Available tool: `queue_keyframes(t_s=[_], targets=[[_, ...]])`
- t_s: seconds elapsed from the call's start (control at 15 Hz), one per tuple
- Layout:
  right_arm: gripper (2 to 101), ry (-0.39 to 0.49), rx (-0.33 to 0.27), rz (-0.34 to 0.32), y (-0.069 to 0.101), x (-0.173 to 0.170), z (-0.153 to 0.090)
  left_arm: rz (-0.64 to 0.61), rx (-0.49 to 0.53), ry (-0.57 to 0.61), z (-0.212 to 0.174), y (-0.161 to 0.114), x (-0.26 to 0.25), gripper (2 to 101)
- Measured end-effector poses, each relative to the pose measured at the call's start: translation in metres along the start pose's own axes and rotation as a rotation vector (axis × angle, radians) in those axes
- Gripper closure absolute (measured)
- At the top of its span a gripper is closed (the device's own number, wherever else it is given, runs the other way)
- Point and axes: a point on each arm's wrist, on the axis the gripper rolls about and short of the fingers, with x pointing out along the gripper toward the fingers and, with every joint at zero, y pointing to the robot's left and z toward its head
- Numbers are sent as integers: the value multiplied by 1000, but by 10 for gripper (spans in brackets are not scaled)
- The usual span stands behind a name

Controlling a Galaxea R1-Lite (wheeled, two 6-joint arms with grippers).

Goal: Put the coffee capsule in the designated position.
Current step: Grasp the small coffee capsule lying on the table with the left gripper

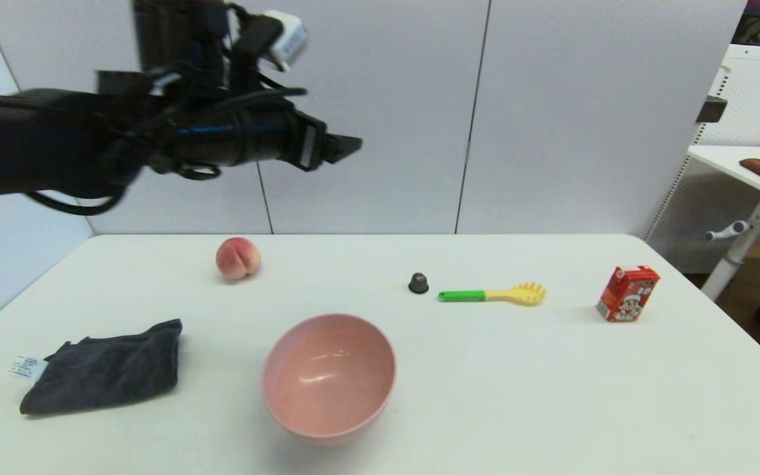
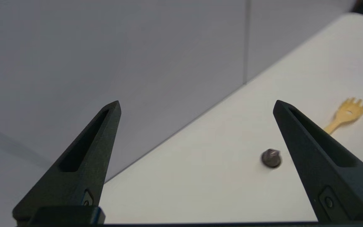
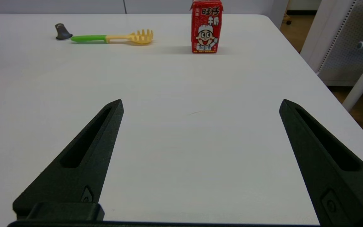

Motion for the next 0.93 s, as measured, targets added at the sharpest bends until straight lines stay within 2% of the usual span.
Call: queue_keyframes(t_s=[0.13,0.33,0.6,0.93], targets=[[43,0,0,0,0,0,0,-78,5,53,-27,-28,51,54],[43,0,0,0,0,0,0,-207,-20,137,-74,-57,97,54],[43,0,0,0,0,0,0,-247,-35,234,-115,-65,120,54],[43,0,0,0,0,0,0,-266,-43,282,-137,-66,127,54]])
